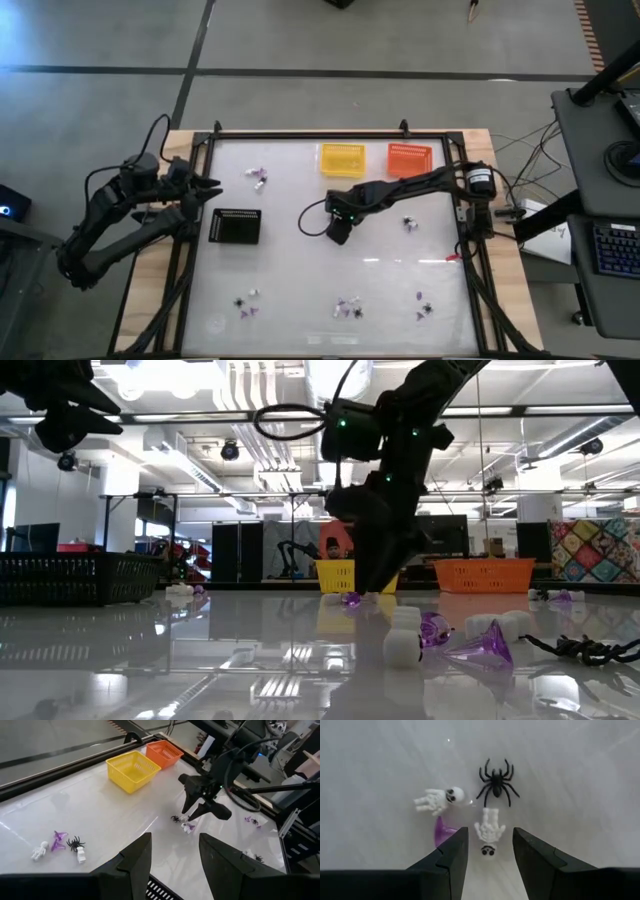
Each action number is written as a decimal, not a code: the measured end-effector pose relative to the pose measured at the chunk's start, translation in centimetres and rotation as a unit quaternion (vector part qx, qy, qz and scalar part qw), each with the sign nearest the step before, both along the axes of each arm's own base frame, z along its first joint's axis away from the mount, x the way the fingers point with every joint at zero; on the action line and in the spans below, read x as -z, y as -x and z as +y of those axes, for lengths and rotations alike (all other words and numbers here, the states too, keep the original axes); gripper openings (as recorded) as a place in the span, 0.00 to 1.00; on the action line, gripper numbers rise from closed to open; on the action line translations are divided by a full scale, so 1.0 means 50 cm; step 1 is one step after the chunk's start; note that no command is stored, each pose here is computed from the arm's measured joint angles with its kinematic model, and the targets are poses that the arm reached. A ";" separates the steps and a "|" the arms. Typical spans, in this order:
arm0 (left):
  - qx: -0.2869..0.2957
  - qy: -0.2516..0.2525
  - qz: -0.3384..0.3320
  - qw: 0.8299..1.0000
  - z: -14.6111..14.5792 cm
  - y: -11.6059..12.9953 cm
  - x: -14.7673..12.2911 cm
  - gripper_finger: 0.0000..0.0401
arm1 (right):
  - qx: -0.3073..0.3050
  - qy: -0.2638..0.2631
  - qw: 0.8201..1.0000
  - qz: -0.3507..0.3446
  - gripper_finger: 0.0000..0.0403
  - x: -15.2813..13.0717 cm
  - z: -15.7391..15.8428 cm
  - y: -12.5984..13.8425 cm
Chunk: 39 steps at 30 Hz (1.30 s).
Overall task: Sort Halloween decoration
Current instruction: Put the white skeleton toy into the orange bin
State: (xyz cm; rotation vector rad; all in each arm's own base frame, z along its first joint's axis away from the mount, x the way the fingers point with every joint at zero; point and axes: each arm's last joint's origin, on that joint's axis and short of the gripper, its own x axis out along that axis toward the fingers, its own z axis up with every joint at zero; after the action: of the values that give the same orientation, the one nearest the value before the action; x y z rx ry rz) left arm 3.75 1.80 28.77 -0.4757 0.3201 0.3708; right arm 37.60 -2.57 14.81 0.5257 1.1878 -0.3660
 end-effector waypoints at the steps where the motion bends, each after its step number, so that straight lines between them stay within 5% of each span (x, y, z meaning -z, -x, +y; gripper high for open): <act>1: 0.000 0.000 0.000 1.000 0.000 0.000 0.000 0.37 | 0.000 0.000 1.000 0.004 0.36 0.004 0.000 0.001; 9: 0.000 -0.001 -0.001 1.000 -0.001 0.001 0.000 0.37 | 0.005 -0.001 1.000 0.017 0.33 0.020 -0.003 0.001; 17: 0.000 -0.001 -0.001 1.000 -0.001 0.001 0.000 0.37 | 0.009 -0.008 1.000 0.018 0.05 0.016 -0.005 0.001; 25: 0.000 0.000 0.000 1.000 -0.001 0.001 0.000 0.37 | -0.003 -0.019 0.998 0.059 0.04 -0.029 -0.005 -0.005; 39: -0.002 0.005 0.001 1.000 -0.001 0.002 0.002 0.37 | 0.044 0.059 0.990 0.121 0.03 -0.128 -0.099 0.071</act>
State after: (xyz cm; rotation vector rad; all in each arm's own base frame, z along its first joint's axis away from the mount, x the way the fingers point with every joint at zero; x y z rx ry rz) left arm 3.67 1.73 28.69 -0.4858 0.3239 0.3737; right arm 34.03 -7.52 21.22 0.4392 1.3709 -0.5844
